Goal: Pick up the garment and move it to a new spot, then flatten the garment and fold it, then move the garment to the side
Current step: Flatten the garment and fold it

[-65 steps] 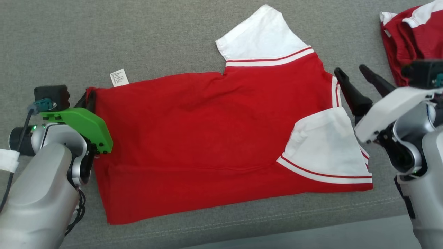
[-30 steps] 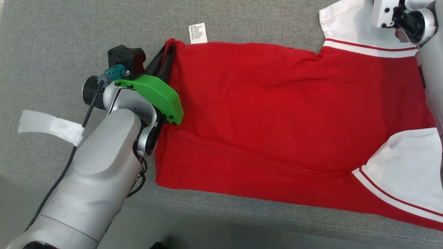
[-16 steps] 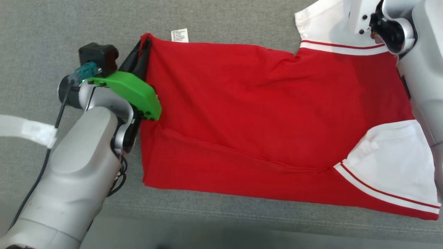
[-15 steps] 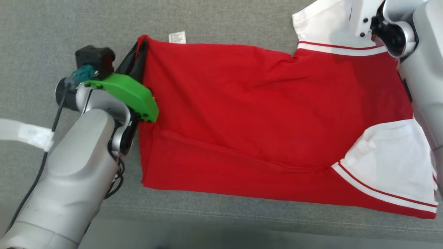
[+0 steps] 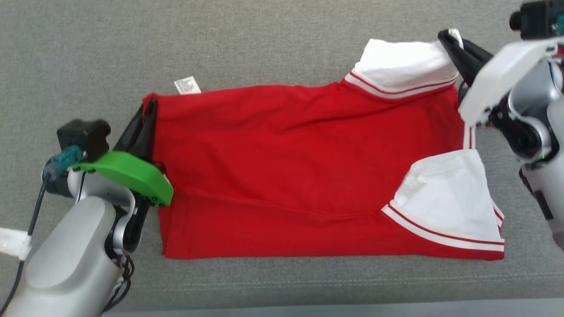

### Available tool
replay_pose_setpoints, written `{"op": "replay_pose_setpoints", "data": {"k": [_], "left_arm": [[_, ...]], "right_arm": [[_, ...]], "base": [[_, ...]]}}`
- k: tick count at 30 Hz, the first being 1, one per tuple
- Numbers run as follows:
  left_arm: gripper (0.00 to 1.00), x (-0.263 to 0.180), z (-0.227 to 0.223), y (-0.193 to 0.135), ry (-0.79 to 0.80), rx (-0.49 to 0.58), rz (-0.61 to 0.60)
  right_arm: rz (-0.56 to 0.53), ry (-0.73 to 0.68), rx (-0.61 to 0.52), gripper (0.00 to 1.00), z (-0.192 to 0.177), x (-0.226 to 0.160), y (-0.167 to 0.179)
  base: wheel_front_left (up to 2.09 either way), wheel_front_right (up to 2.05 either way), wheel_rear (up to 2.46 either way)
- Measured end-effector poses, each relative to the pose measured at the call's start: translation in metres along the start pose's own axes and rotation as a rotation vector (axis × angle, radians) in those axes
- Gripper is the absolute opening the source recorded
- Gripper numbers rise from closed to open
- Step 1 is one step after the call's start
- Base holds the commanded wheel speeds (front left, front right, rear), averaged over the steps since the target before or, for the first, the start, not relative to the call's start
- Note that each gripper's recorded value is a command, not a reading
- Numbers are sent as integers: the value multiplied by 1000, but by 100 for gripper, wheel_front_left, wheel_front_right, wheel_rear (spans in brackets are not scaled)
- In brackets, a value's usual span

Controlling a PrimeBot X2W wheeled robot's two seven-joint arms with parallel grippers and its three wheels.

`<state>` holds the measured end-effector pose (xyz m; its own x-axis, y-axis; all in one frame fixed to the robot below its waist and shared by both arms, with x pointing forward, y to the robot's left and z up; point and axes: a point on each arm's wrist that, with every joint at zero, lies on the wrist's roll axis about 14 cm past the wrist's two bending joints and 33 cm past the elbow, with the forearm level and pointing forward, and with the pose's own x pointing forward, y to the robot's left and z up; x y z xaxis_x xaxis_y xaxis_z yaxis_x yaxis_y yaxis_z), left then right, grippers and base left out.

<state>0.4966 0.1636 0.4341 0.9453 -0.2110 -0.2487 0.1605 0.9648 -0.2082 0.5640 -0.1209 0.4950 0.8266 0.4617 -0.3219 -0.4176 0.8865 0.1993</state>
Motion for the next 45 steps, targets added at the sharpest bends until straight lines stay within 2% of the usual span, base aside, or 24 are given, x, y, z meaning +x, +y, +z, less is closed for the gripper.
{"op": "replay_pose_setpoints", "data": {"k": [11, 17, 30, 38, 39, 40, 41, 42, 44, 45], "left_arm": [[0, -42, 5, -17, -32, -57, -16], [0, -59, -7, -22, -12, -87, -12], [0, -90, -55, -21, 82, -161, 57], [0, -101, -75, -19, 136, -146, 63], [4, -103, -76, -18, 140, -144, 64], [44, -104, -78, -19, 145, -144, 59], [93, -106, -80, -20, 152, -143, 57], [100, -109, -84, -20, 165, -144, 58], [100, -115, -90, -22, 190, -149, 49], [100, -118, -93, -24, 202, -153, 40]], "right_arm": [[-16, -115, 109, 0, -15, -83, 16], [-44, -112, 132, 0, -34, -115, 25], [-124, -3, 181, 0, -92, -135, 26], [-149, 32, 165, 0, -115, -140, 24], [-150, 36, 156, 0, -118, -140, 25], [-152, 40, 146, 5, -120, -142, 24], [-156, 42, 143, 22, -122, -143, 23], [-159, 46, 145, 45, -125, -145, 23], [-161, 51, 143, 95, -130, -148, 24], [-162, 53, 144, 100, -133, -150, 25]], "base": [[0, 0, 0], [0, 0, 0], [0, 0, 0], [0, 0, 0], [0, 0, 0], [0, 0, 0], [0, 0, 0], [0, 0, 0], [0, 0, 0], [0, 0, 0]]}}
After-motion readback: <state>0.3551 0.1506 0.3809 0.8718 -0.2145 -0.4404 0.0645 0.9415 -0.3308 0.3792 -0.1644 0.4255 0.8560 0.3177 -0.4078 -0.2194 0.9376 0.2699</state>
